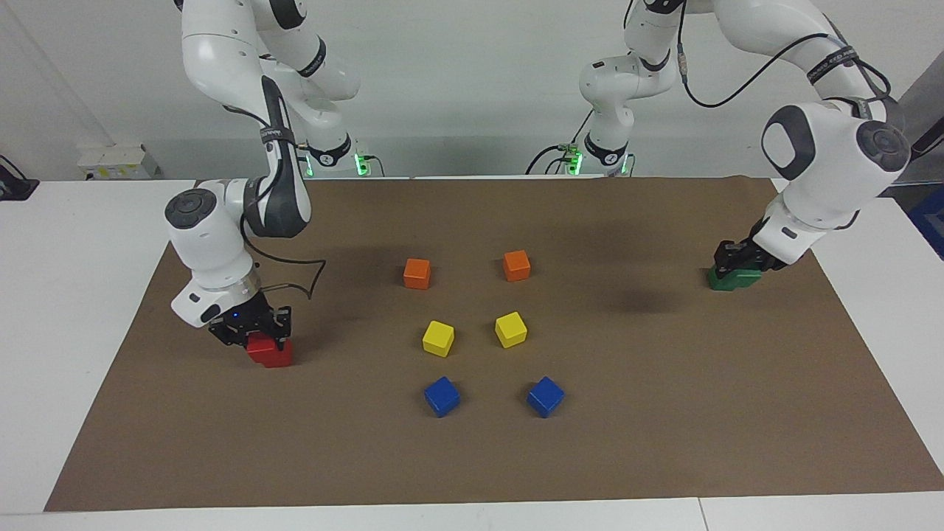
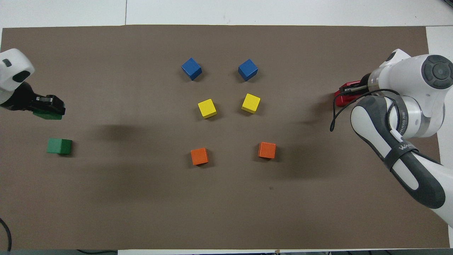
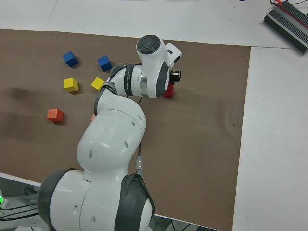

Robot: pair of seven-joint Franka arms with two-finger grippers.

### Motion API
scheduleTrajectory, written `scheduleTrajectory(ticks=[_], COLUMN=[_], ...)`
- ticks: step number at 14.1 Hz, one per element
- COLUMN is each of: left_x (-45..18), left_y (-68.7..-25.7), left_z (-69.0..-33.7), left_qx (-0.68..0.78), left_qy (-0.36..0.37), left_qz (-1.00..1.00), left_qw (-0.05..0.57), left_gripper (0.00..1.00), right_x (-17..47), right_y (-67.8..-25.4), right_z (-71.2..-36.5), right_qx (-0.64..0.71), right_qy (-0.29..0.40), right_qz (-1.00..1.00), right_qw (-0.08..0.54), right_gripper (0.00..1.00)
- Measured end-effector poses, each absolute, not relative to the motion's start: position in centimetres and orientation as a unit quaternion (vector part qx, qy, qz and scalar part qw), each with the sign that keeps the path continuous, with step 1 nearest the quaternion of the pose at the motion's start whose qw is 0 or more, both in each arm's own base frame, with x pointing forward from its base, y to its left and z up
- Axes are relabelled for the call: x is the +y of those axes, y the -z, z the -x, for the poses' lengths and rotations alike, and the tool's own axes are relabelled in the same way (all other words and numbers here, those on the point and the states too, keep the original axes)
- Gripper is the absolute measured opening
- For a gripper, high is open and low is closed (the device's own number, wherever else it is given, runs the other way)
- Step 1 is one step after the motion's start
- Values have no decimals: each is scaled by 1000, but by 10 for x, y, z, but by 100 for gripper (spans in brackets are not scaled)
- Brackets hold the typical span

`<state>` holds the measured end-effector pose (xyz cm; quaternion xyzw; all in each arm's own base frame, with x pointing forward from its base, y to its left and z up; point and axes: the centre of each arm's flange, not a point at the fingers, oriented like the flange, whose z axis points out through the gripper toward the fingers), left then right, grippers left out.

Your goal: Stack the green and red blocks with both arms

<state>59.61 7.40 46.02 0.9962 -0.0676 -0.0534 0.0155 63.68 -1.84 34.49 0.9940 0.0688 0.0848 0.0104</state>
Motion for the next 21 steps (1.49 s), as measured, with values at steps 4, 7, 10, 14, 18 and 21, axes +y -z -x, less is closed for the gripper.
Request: scheduleTrajectory(ticks=[4,7,10,14,18,21], left_x=[134,128,124,128,130,134], left_y=[-419,-385,-371,-362,-353,-349], left_z=[-564,-537,-517,-504,-499,-497], left_qx=[-81,-81,-80,-66,-51,-42], left_qy=[37,22,15,-2,-14,-22], left_qz=[-996,-996,-997,-998,-999,-999], left_qw=[17,10,6,-1,5,6], left_gripper=[55,55,55,55,55,55], right_x=[-18,-17,-16,-15,-14,-14], right_y=[-345,-345,-345,-345,-345,-345], right_z=[-637,-636,-635,-635,-634,-633], right_qx=[68,68,66,66,66,66], right_qy=[-85,-85,-84,-84,-83,-83], right_qz=[-994,-994,-994,-994,-994,-994], right_qw=[10,10,9,9,9,9], right_gripper=[55,55,55,55,55,55])
